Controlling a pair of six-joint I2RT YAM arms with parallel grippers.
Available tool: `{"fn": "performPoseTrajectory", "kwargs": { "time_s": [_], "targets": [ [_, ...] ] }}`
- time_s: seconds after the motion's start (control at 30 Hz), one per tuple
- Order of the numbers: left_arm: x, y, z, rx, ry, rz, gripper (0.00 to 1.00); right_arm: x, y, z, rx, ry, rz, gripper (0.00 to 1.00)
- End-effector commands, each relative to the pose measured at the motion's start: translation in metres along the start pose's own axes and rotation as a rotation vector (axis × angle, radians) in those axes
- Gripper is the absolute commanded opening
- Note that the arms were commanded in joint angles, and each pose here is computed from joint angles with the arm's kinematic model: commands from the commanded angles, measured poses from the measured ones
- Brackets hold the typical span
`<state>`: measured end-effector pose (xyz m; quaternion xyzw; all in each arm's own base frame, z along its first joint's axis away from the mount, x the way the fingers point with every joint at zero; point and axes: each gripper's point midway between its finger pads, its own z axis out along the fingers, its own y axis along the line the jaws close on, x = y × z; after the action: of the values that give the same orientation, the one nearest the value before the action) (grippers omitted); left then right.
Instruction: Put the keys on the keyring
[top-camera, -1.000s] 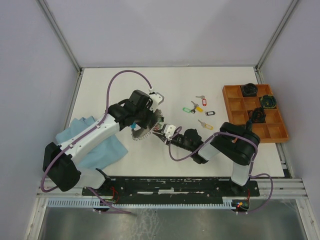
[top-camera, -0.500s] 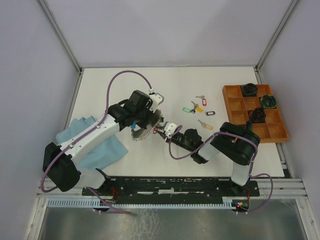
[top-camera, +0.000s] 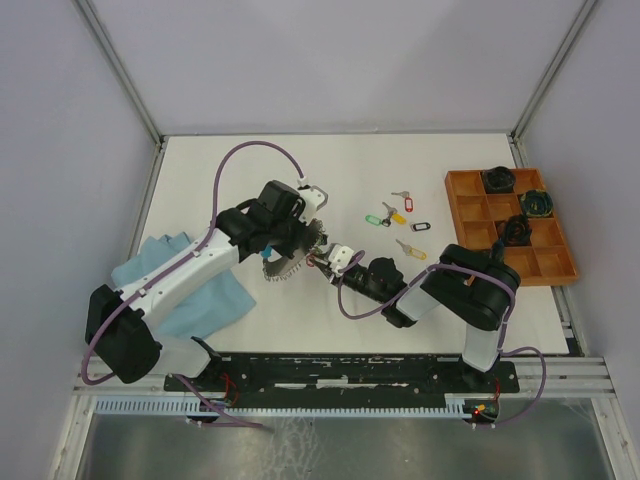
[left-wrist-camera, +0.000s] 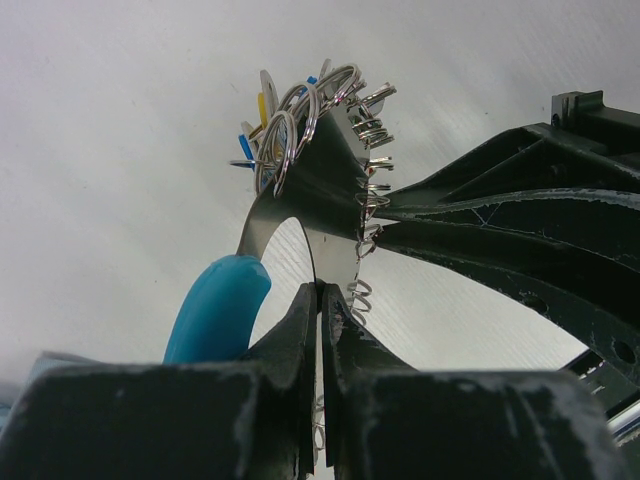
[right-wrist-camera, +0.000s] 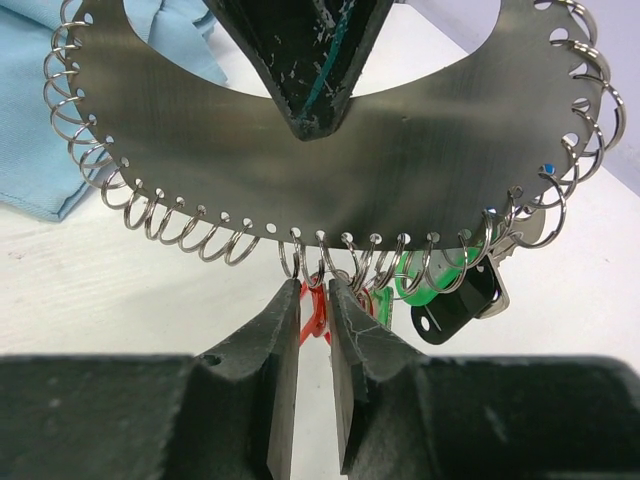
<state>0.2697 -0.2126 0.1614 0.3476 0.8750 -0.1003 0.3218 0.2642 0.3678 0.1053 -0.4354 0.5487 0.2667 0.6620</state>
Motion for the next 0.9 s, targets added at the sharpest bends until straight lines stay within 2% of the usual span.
{"fn": "performPoseTrajectory", "kwargs": {
  "time_s": [0.0, 0.53, 0.87],
  "targets": [
    [-0.028, -0.004, -0.011, 0.019, -0.117, -0.019, 0.03, -0.027, -0.003, 0.006, 0.007, -0.093, 0.010, 0.25],
    [-0.029, -0.007, -0.011, 0.037, -0.118, -0.023, 0.03, -0.030, -0.004, 0.005, 0.010, -0.100, 0.011, 0.24],
    [-0.028, -0.006, -0.009, 0.032, -0.112, -0.025, 0.03, -0.039, -0.007, 0.002, 0.019, -0.117, 0.007, 0.16]
  ]
}}
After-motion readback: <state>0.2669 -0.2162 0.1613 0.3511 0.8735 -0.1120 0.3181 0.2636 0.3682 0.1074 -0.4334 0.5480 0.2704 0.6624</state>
